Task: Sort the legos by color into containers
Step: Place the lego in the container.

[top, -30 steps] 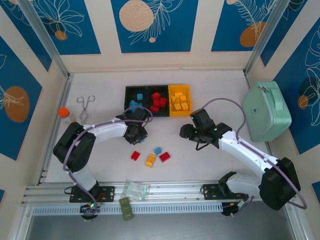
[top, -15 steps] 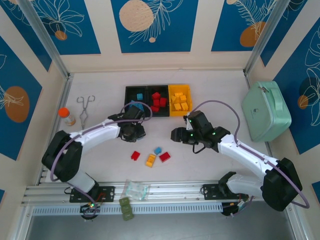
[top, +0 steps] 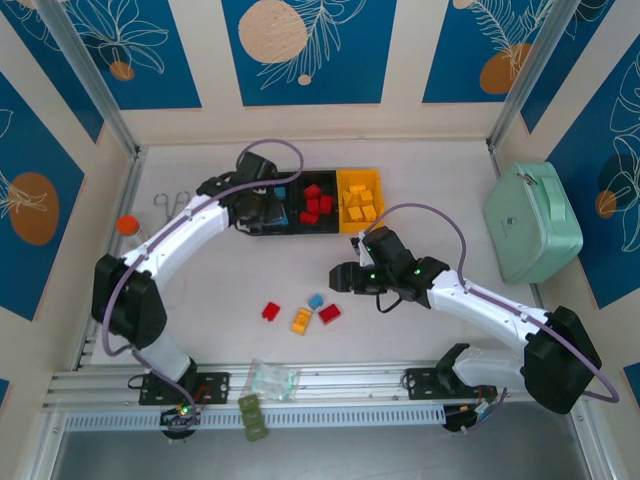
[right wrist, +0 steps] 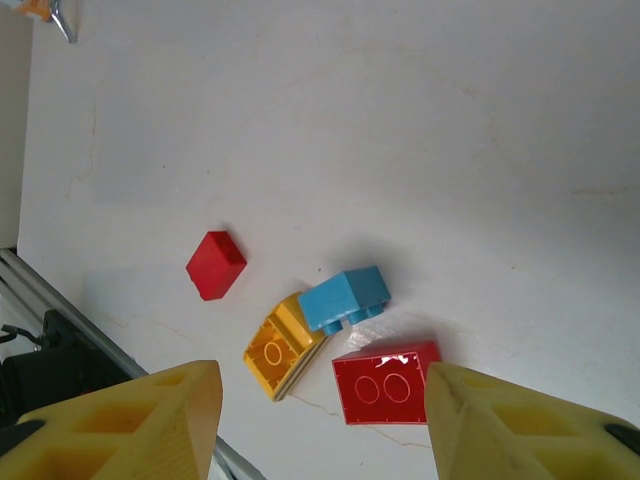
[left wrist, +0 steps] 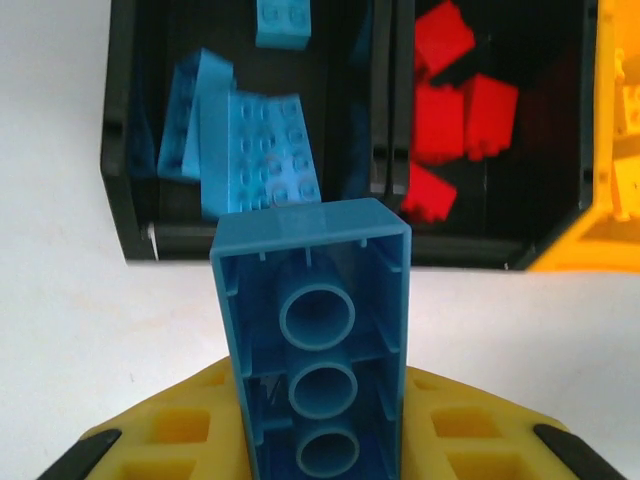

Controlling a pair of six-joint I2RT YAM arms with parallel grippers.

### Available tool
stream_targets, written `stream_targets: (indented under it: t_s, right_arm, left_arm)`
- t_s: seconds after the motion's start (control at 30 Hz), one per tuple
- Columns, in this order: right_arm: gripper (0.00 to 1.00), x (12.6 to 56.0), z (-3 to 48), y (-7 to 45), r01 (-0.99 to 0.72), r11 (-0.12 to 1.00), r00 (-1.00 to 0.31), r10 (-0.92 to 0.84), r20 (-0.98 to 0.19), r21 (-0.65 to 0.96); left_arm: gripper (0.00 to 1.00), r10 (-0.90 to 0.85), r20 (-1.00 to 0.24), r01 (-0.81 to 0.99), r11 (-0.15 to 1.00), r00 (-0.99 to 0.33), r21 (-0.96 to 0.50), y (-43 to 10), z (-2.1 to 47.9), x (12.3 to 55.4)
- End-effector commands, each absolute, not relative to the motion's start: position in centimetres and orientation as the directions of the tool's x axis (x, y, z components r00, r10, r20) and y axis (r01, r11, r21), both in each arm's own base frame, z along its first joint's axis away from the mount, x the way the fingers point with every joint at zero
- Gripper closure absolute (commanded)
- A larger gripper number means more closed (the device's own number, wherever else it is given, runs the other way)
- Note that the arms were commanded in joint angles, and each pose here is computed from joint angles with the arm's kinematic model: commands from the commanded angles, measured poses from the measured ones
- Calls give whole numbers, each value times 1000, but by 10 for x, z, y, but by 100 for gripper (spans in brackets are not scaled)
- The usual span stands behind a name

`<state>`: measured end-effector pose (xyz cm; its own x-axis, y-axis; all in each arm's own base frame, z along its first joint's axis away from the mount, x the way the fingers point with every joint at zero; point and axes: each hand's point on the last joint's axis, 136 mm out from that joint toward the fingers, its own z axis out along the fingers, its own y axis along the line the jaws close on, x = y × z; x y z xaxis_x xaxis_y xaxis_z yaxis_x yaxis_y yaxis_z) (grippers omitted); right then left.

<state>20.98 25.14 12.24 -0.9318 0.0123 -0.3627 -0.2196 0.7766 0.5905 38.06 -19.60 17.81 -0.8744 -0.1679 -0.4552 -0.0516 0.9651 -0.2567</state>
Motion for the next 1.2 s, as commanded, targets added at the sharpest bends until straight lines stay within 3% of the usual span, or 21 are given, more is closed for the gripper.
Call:
stream_targets:
  t_s: [0.0, 0.57, 1.07, 1.17]
  right_arm:
    - [44, 215, 132, 256, -234, 773, -919, 21, -393, 590]
    - [44, 215, 120, 253, -200, 794, -928, 34, -370, 574]
    - [44, 215, 117, 250, -186, 806, -929, 42, -368, 563]
    - [44, 214, 116, 249, -185, 807, -928, 44, -369, 561]
  left_arm:
    - [73, -60, -430, -12, 993, -901, -113, -183, 165, 394]
    - [71, -32, -364, -22, 999, -931, -32, -192, 113, 485]
    - [66, -30, -338, -16, 999, -941, -43, -193, 89, 499]
    - [59, -32, -337, -17, 999, -941, -45, -193, 91, 498]
